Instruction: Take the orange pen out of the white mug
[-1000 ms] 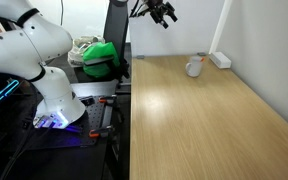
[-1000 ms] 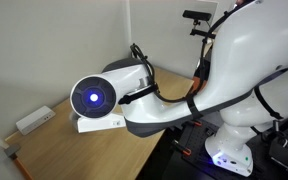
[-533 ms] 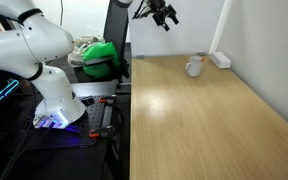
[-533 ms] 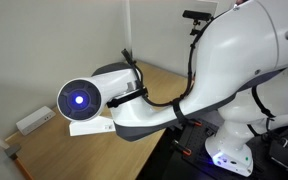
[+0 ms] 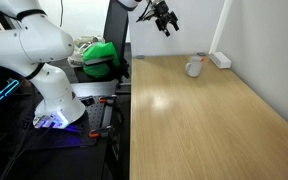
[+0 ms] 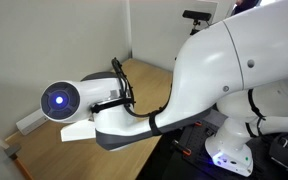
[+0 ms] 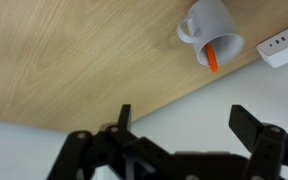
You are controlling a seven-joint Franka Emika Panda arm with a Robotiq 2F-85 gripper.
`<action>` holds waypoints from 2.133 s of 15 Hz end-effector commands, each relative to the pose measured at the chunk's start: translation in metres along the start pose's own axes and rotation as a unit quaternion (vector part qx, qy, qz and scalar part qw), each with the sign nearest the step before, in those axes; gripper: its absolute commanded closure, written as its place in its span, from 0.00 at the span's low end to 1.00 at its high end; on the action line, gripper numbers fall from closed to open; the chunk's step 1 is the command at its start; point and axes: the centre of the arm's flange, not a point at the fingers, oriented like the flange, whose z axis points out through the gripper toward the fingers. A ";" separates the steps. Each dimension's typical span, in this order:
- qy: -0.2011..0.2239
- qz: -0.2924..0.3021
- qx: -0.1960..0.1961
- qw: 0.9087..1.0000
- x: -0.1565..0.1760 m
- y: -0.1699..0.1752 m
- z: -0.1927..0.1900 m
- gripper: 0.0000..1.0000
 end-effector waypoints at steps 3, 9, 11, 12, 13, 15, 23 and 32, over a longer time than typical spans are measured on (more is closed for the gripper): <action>-0.014 -0.032 0.001 0.999 0.005 -0.044 0.023 0.00; -0.017 -0.065 0.003 0.998 0.009 -0.060 0.043 0.00; -0.019 -0.057 -0.006 0.998 0.003 -0.042 0.040 0.00; -0.016 -0.061 -0.006 0.998 0.003 -0.044 0.042 0.00; -0.014 -0.061 -0.006 0.998 0.003 -0.045 0.042 0.00; -0.013 -0.062 -0.006 0.998 0.003 -0.046 0.042 0.00; -0.003 -0.049 0.003 0.999 0.000 -0.057 0.049 0.00; -0.006 -0.120 0.033 0.992 0.004 -0.074 0.062 0.00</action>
